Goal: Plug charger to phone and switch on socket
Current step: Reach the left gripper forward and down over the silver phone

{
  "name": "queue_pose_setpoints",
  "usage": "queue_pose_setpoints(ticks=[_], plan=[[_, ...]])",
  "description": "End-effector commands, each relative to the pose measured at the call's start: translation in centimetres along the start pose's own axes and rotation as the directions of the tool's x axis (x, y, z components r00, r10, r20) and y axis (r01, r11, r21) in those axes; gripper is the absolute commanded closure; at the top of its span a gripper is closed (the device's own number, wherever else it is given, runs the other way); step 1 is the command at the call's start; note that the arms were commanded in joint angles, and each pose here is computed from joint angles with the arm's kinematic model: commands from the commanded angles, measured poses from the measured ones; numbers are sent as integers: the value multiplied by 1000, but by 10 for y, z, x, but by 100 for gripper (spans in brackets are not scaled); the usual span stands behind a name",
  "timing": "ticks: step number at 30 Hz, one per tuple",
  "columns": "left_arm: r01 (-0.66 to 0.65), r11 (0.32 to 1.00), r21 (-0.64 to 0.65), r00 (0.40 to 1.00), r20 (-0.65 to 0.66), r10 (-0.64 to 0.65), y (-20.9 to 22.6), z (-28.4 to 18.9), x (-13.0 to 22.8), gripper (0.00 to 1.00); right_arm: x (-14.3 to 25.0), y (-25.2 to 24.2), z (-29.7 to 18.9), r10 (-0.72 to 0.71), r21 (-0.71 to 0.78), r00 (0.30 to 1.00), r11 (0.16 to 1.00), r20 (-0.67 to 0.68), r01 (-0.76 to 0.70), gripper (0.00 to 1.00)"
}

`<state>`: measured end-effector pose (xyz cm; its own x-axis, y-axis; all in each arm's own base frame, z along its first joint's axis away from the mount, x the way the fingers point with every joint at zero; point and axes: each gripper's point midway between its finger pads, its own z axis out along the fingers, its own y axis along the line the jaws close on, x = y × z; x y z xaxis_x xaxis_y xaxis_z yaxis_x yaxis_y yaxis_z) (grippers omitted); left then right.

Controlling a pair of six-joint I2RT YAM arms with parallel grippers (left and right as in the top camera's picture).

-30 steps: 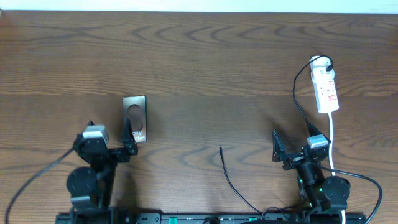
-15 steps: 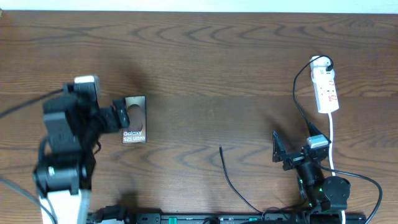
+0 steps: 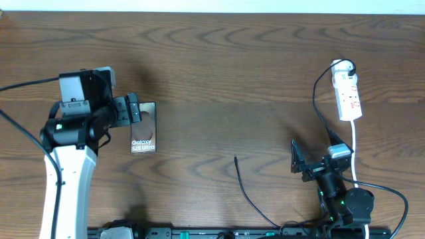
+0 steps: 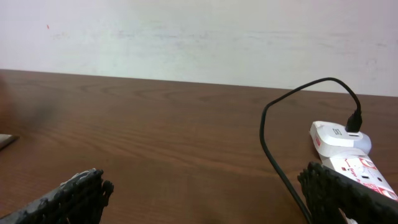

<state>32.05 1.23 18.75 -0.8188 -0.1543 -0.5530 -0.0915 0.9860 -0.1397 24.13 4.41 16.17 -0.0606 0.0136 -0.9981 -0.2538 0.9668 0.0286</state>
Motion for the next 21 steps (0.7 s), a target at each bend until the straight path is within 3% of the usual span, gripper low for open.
queue_pose_setpoints(ticks=[1, 13, 21], plan=[[0, 1000, -7, 1000, -25, 0, 3, 8, -2, 7, 0, -2, -1, -11, 11, 1000, 1000, 0, 11, 1], [14, 1000, -28, 983, -184, -19, 10, 47, 18, 7, 0, -2, -1, -11, 11, 1000, 1000, 0, 11, 1], [-25, 998, -65, 943, -332, 2, 13, 67, 11, 7, 0, -2, -1, -11, 11, 1000, 1000, 0, 11, 1]])
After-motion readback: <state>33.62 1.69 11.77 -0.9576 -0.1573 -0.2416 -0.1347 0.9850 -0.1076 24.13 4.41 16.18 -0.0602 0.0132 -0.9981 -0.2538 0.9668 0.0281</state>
